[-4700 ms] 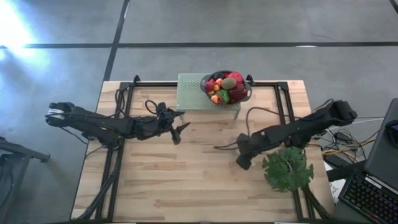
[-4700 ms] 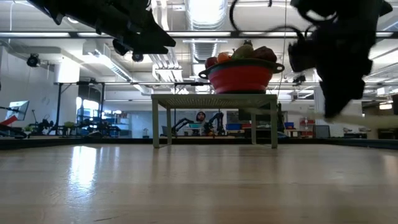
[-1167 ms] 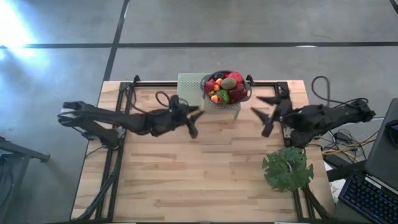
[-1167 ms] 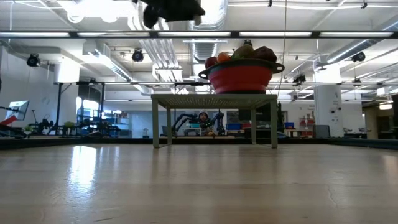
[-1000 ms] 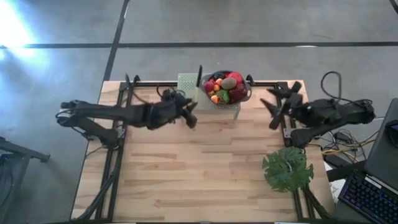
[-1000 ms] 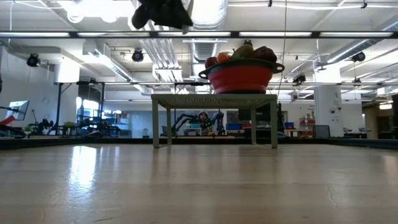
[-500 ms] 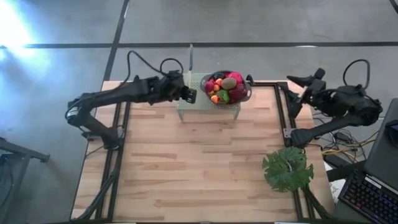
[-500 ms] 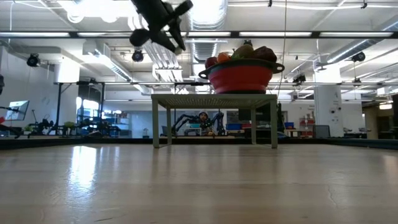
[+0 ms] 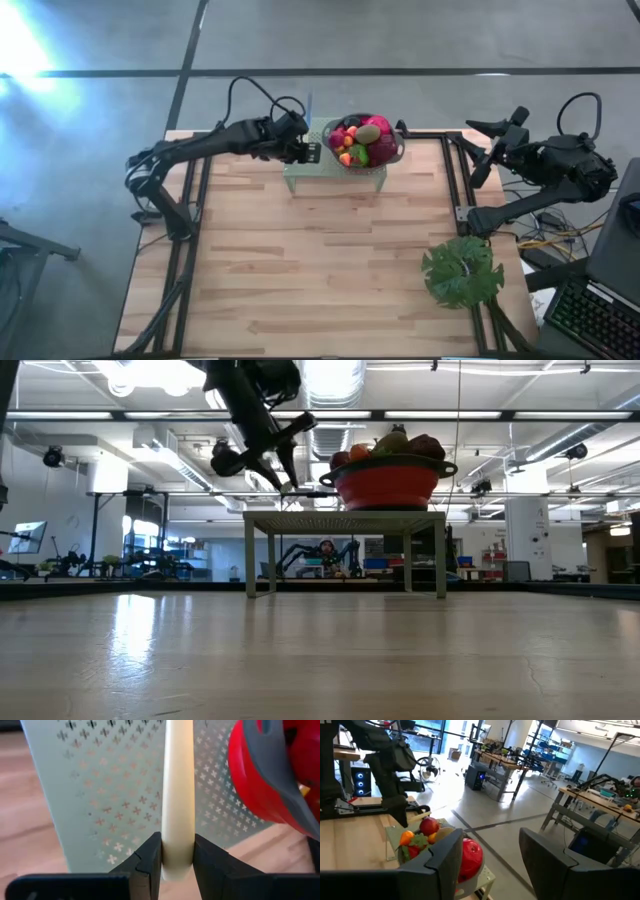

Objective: Pick & Place Fruit
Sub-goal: Put the yellow knife on the shelf

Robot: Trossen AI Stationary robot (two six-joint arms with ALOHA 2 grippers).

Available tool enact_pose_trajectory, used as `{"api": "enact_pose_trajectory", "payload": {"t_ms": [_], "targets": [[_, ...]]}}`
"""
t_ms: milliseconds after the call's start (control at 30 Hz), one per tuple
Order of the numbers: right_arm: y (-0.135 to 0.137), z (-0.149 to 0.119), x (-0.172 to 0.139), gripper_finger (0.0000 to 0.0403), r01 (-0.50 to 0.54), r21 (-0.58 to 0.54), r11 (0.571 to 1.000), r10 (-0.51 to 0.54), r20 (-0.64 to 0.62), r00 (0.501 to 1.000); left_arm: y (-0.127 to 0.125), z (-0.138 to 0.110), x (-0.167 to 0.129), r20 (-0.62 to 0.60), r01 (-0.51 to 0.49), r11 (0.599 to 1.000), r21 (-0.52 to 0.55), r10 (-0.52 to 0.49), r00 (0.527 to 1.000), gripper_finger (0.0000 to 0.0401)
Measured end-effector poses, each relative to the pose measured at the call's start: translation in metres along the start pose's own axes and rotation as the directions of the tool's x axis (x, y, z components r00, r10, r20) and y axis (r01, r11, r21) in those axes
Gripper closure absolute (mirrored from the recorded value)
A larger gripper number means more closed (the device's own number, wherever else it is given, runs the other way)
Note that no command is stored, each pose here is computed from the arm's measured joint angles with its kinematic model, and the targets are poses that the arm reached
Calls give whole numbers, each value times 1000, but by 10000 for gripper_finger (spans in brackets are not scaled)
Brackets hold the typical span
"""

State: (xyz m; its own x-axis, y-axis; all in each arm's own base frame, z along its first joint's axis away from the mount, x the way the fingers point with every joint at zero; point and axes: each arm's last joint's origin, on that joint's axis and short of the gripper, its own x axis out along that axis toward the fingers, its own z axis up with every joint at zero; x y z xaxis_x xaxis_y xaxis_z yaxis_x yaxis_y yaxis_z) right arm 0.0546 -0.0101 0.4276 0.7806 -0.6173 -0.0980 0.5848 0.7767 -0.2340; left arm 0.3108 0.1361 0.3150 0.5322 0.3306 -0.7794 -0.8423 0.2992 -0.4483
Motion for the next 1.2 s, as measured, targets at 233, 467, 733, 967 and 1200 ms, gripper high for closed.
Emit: {"api": "enact_pose_trajectory", "payload": {"t_ms": [233, 467, 733, 967, 1200], "targets": [[-1, -1, 0, 226, 8, 1, 1000, -8, -3, 1000, 6, 3, 14, -97, 13, 999, -35, -16, 995, 307], [-1, -1, 0, 230, 16, -1, 1000, -16, -5, 1000, 18, 7, 23, -173, -46, 996, -80, 31, 984, 307], [-1, -1, 0, 211, 15, -4, 1000, -15, -5, 1000, 28, 15, 32, -254, -45, 988, -148, 6, 967, 307], [-1, -1, 0, 202, 15, -10, 1000, -15, -6, 1000, 28, 15, 32, -275, -4, 994, -106, -26, 961, 305], [0, -3, 0, 217, 13, -22, 1000, -14, -22, 1000, 27, 15, 31, -294, 30, 996, -88, -54, 954, 252]]}}
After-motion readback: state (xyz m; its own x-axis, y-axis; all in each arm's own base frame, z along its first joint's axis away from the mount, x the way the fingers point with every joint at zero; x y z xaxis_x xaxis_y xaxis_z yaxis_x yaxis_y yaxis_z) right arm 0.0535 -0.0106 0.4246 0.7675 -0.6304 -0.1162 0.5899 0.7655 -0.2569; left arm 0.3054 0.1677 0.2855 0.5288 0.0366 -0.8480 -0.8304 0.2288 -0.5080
